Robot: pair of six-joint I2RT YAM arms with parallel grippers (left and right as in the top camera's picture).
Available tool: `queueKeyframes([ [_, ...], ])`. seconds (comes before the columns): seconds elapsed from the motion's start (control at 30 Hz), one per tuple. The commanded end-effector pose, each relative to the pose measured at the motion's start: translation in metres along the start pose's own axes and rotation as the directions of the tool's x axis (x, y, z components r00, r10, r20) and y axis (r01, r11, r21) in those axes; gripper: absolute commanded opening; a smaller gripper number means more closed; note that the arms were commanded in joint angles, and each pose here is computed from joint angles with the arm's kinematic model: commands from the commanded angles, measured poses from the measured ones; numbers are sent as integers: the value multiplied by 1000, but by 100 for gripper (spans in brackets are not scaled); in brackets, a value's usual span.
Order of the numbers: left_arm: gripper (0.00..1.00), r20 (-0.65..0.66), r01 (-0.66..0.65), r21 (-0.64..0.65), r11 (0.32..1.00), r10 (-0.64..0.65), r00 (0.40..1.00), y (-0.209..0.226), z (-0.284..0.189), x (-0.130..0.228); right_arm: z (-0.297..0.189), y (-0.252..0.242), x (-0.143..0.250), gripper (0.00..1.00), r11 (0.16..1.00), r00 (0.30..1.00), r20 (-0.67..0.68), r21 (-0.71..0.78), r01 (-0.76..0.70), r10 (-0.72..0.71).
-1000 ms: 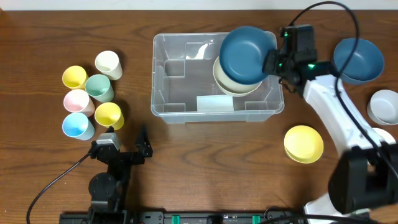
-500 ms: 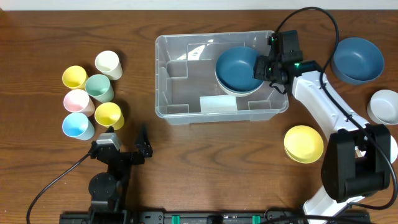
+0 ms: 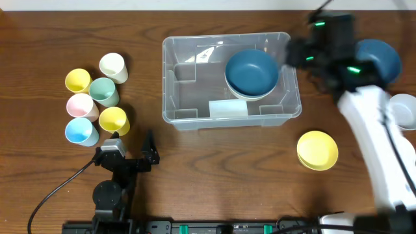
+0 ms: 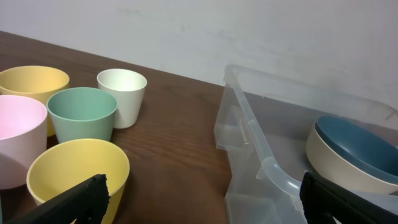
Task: Pack container
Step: 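Move the right gripper back and grasp the second blue bowl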
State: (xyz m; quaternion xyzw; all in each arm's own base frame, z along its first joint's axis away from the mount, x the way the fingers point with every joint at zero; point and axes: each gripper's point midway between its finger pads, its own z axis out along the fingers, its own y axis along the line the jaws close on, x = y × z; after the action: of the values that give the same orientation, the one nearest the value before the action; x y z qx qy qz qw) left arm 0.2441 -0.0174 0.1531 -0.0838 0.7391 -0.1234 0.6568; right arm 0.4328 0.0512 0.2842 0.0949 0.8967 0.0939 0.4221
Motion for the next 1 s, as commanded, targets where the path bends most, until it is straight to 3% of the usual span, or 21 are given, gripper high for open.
queueKeyframes([
  [0.0, 98, -43, -12, -16, 1000, 11, 999, 5, 1, 15, -15, -65, -13, 50, 973, 995, 56, 211, -94, 84],
  [0.23, 98, -43, -12, -16, 1000, 11, 999, 5, 1, 15, -7, -180, 13, 53, 826, 926, 53, 436, -359, 374],
  [0.33, 98, -43, -12, -16, 1000, 11, 999, 5, 1, 15, 14, -212, 31, 54, 774, 877, 18, 462, -432, 479],
  [0.63, 98, -43, -12, -16, 1000, 11, 999, 5, 1, 15, 67, -259, 69, 54, 694, 786, -36, 496, -522, 617],
  [0.97, 98, -43, -12, -16, 1000, 11, 999, 5, 1, 15, 90, -287, 70, 57, 620, 730, 50, 492, -612, 682],
])
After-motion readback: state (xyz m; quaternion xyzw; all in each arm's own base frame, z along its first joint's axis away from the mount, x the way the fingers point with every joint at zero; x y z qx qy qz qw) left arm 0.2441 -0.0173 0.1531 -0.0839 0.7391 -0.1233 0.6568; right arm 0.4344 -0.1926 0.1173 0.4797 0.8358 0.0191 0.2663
